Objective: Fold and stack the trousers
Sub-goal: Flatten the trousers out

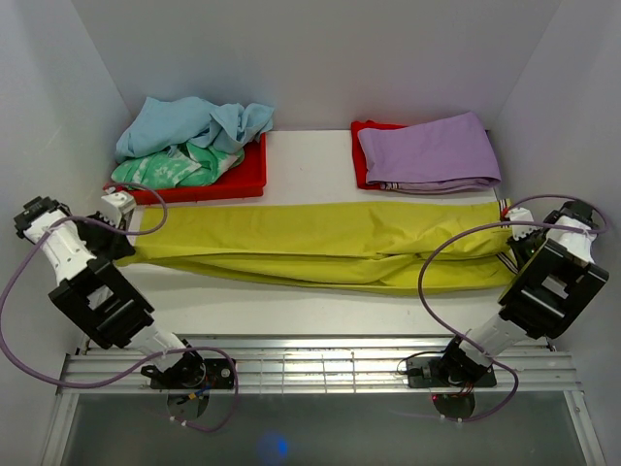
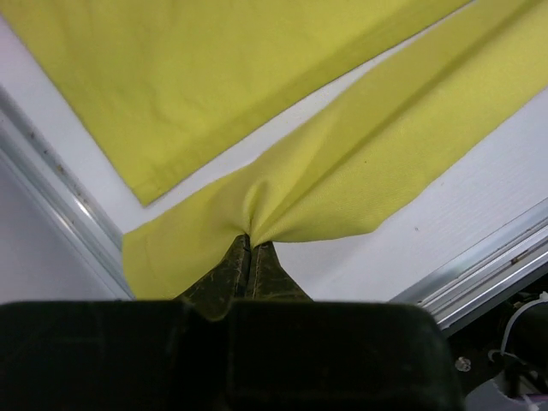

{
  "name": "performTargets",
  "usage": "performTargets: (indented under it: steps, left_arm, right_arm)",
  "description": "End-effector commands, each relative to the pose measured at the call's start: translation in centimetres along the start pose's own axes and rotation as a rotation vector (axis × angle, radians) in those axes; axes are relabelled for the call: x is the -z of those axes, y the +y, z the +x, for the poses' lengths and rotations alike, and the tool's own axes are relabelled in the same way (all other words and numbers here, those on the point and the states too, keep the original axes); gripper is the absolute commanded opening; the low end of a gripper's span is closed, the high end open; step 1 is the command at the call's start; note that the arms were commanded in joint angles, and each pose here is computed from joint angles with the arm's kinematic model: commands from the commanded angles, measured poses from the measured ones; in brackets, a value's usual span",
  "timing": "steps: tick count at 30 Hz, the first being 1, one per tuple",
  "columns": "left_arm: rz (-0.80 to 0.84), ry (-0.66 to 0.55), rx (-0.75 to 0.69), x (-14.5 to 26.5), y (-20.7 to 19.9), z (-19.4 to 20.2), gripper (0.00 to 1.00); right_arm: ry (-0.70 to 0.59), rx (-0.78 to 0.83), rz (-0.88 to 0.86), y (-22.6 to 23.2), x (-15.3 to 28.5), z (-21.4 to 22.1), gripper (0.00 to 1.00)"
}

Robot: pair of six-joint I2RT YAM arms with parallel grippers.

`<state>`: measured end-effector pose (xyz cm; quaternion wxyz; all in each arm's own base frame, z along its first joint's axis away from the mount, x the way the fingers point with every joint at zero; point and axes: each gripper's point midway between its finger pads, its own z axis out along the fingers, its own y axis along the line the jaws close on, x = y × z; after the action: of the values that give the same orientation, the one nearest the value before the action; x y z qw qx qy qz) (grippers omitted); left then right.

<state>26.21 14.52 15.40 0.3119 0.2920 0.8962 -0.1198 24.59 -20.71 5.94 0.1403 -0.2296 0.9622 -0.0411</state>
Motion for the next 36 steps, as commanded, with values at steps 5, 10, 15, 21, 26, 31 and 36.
performTargets:
  steps: [5, 10, 15, 21, 26, 31, 36]
  left_arm:
    - [-0.162, -0.081, 0.204, 6.1, 1.6, 0.3, 0.0]
    - [-0.173, -0.028, 0.346, 6.3, 3.5, 2.9, 0.0]
    - [-0.114, 0.033, 0.419, 4.5, 3.1, 5.0, 0.0]
    - [-0.053, 0.232, 0.573, 1.1, 2.7, 11.3, 0.0]
    - [-0.074, 0.284, 0.607, -0.7, 3.2, 13.5, 0.0]
    - [-0.089, 0.272, 0.58, -1.1, 4.1, 13.4, 0.14]
    - [-0.109, 0.244, 0.445, -0.8, 4.0, 10.6, 0.32]
  right_arm:
    - [-0.084, 0.038, 0.096, -2.0, 2.1, 0.0, 0.08]
    - [-0.086, 0.046, 0.091, -1.5, 2.1, 1.3, 0.08]
    - [-0.07, 0.074, 0.074, -0.2, 1.5, 2.8, 0.08]
    - [-0.013, 0.112, 0.061, 1.1, 0.6, 4.6, 0.08]
    - [0.019, 0.123, 0.062, 0.9, 0.4, 5.3, 0.08]
    - [0.069, 0.145, 0.074, 0.9, 0.8, 6.4, 0.08]
    - [0.135, 0.236, 0.061, 3.3, 1.1, 9.1, 0.08]
